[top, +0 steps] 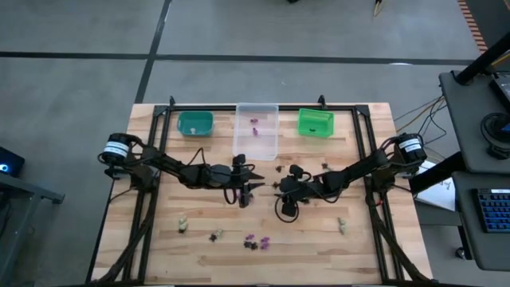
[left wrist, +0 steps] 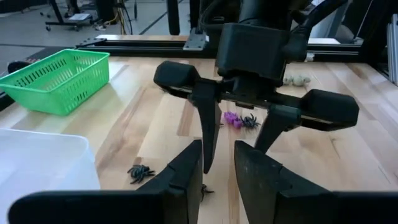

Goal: Sort Halloween decoration
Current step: Put the black spider toy into the green bin

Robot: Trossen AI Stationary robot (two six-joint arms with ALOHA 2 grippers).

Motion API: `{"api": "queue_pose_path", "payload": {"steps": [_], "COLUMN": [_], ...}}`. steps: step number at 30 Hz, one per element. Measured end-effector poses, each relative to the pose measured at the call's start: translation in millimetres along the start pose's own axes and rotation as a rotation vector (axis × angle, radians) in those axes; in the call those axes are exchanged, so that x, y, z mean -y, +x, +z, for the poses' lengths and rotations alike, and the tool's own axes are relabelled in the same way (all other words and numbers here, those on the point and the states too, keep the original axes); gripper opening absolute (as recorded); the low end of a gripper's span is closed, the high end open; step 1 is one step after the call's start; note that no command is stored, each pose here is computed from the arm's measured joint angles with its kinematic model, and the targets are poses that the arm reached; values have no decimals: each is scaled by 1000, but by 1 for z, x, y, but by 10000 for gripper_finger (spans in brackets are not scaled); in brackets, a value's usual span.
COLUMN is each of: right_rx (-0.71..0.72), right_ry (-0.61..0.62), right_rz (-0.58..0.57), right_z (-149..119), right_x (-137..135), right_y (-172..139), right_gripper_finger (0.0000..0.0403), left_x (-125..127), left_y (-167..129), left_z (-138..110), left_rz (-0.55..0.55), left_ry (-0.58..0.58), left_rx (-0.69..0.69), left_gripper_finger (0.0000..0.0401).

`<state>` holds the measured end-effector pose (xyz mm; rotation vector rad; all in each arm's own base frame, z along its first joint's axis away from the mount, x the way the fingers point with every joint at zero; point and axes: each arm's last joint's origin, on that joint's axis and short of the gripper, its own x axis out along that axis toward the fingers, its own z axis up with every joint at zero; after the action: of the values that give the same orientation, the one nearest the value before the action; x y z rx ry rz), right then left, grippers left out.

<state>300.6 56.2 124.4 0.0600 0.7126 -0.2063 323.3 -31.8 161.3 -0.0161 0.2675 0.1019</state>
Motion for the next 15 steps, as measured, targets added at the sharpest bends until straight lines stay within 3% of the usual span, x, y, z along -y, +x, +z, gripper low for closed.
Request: {"api": "queue_pose_path", "payload": {"steps": [8, 15], "right_rx": [-2, -33], "right_ry": [-4, -6], "right_rz": [-43, -56], "right_z": [-7, -16], "right_x": [0, -1], "right_y": [10, 19], "right_gripper_finger": [164, 152], "left_x": [0, -1], "left_y": [-1, -12], "left_z": [0, 19], "left_rz": [0, -3], "left_ry": [-1, 21], "left_rx": [3, 62], "left_gripper_finger": [75, 75]}}
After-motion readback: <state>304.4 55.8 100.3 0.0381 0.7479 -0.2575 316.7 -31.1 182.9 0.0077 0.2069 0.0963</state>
